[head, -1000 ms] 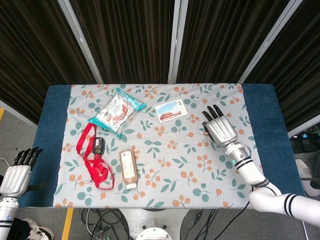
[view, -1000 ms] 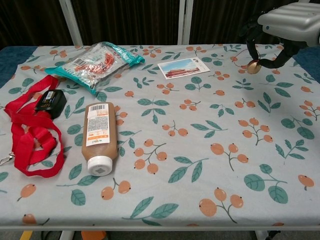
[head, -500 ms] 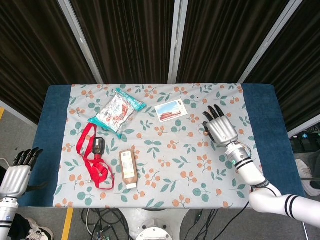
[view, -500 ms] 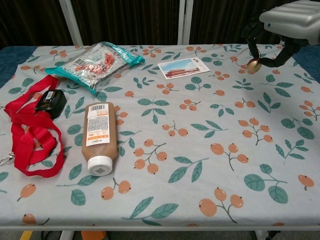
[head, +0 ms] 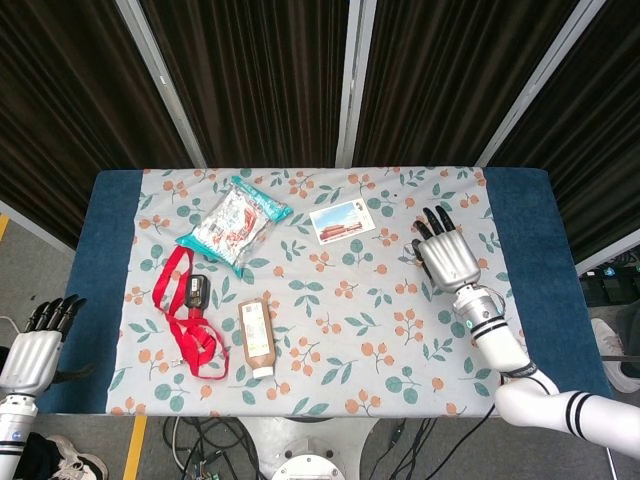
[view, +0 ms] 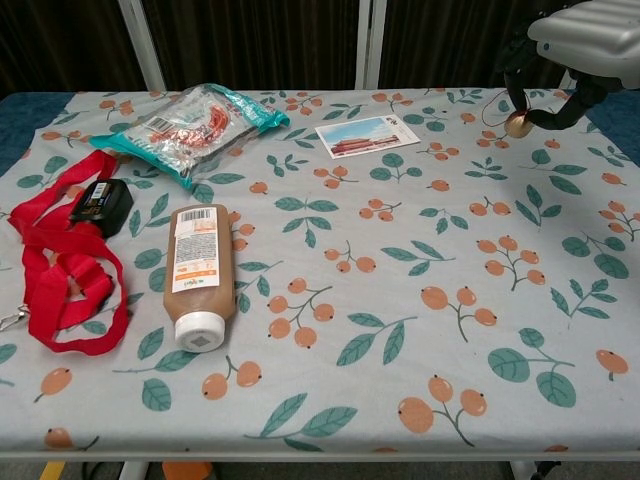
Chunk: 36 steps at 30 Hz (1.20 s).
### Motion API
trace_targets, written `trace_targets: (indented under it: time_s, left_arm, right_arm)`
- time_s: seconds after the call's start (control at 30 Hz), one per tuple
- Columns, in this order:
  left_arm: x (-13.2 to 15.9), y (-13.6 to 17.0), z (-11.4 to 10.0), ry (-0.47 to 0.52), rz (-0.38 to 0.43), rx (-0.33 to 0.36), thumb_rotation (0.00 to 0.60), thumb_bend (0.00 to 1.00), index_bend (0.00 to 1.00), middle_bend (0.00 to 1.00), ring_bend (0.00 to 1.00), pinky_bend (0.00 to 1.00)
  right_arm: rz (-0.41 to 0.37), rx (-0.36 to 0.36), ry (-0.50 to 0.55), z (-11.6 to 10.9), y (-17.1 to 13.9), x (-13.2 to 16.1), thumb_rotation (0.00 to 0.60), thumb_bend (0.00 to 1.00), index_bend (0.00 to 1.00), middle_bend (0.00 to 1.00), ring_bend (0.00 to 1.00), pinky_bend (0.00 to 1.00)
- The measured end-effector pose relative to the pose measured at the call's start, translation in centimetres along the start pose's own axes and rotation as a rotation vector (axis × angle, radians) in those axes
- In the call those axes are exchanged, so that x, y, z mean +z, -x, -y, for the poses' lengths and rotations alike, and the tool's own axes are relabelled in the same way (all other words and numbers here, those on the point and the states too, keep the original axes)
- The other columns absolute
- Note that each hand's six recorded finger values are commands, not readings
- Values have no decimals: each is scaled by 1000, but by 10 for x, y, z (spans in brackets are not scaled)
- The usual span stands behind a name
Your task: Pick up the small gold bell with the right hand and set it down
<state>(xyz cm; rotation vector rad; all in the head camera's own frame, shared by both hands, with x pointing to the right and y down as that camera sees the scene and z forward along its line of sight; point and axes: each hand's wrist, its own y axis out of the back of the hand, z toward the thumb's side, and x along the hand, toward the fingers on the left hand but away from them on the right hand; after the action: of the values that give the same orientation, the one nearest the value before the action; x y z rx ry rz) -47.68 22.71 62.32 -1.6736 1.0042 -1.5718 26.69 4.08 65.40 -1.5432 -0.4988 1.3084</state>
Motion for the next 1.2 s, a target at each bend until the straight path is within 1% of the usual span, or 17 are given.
trace_targets:
  time_s: [0.07, 0.17, 0.27, 0.37, 0.47, 0.6, 0.73, 0.8, 0.97, 1.13, 1.2]
  left_arm:
    - [0, 0, 0, -1, 0, -1, 600, 5, 89, 35, 0, 39]
    - [0, 0, 0, 0, 0, 0, 600, 5, 89, 35, 0, 39]
    - [0, 0, 0, 0, 1, -2, 600, 5, 89, 35, 0, 39]
    - [1, -1, 0, 0, 2, -4, 600, 5, 89, 35, 0, 40]
    - [2, -1, 1, 1, 5, -6, 600, 5, 89, 35, 0, 40]
    - [2, -1, 1, 0, 6, -6, 600, 5, 89, 35, 0, 40]
    - [1, 0, 0, 2, 2, -4, 600, 5, 89, 35, 0, 39]
    - [0, 0, 1, 2, 0, -6, 600, 5, 89, 35, 0, 39]
    - [-1, 0, 2, 4, -4, -7, 600, 5, 89, 35, 0, 39]
    - [-2, 1, 2, 6, -4, -8, 600, 5, 89, 35, 0, 39]
    - [-2, 1, 2, 6, -4, -7, 600, 5, 89, 35, 0, 39]
  right_arm:
    - [-8, 4, 2, 0, 0, 2, 600, 509, 816, 226, 0, 0]
    - [-6, 25, 32, 3, -2, 2, 600, 494, 817, 226, 0, 0]
    - [-9, 73, 38, 11, -6, 2, 600, 493, 817, 226, 0, 0]
    - [-11, 103, 44, 15, -8, 2, 600, 493, 817, 226, 0, 0]
    - [-21, 165, 89, 21, -11, 4, 600, 492, 817, 226, 0, 0]
    - [-44, 281, 128, 36, -17, 9, 600, 481, 816, 225, 0, 0]
    - [-46, 344, 130, 48, -20, 11, 600, 474, 814, 223, 0, 0]
    - [-49, 351, 124, 51, -20, 13, 600, 470, 808, 216, 0, 0]
    - [-51, 331, 112, 52, -18, 16, 600, 446, 784, 198, 0, 0]
    - [-51, 332, 102, 56, -18, 15, 600, 344, 726, 190, 0, 0]
    - [-50, 339, 99, 58, -18, 14, 600, 288, 683, 176, 0, 0]
